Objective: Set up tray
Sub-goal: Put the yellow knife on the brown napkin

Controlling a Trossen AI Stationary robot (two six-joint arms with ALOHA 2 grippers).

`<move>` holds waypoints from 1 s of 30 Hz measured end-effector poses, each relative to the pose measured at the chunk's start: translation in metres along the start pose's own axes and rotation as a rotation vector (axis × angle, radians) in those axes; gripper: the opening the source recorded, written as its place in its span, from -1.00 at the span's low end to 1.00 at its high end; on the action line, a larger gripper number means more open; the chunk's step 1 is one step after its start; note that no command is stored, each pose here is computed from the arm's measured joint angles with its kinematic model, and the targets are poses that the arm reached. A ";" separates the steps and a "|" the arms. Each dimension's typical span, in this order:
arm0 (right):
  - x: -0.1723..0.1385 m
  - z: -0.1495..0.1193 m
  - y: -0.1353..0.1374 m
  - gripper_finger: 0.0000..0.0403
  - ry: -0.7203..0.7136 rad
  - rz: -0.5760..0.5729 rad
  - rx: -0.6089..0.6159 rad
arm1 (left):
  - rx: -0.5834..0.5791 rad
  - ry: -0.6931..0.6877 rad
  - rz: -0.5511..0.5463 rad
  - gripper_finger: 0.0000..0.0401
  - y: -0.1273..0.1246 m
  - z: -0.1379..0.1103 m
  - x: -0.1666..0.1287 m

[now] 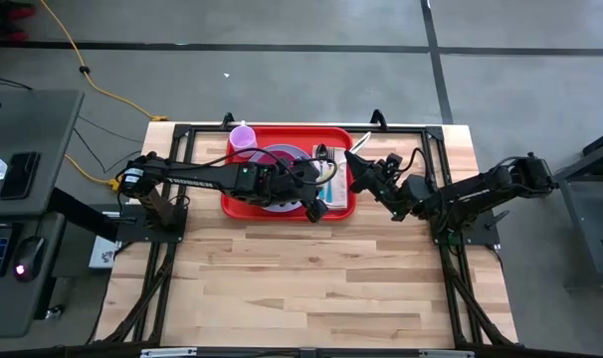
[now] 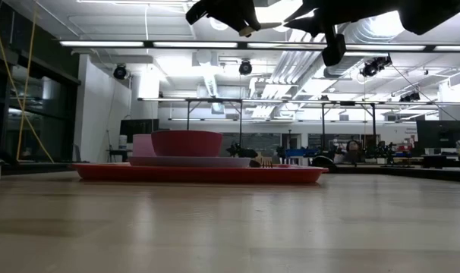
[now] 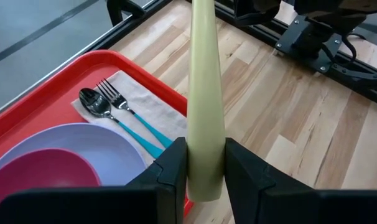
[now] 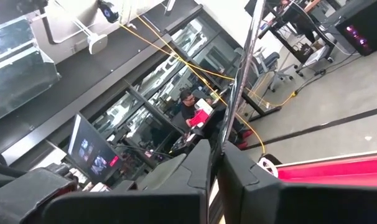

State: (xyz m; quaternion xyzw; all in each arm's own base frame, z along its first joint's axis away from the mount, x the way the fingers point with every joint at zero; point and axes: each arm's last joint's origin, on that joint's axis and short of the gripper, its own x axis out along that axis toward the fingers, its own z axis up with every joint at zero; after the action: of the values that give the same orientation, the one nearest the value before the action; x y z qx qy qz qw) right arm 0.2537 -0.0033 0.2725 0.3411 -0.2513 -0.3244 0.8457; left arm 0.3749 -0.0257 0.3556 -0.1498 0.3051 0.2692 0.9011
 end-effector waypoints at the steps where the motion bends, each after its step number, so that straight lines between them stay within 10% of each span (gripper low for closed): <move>1: 0.001 0.000 0.000 -1.00 0.001 0.002 0.002 | 0.001 0.001 0.001 -0.41 0.000 0.000 0.000; 20: 0.003 0.001 -0.003 -1.00 -0.007 -0.016 0.013 | 0.069 0.014 -0.008 -0.39 0.010 0.006 0.006; 30: 0.004 0.000 -0.006 -0.99 -0.008 -0.040 0.013 | 0.069 0.051 -0.052 0.13 0.022 0.013 0.013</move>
State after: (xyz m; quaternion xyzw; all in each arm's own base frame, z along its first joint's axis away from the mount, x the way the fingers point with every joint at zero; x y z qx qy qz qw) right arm 0.2536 -0.0096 0.2691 0.3503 -0.2502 -0.3408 0.8358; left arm 0.3770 0.0028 0.3551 -0.1333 0.3332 0.2310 0.9044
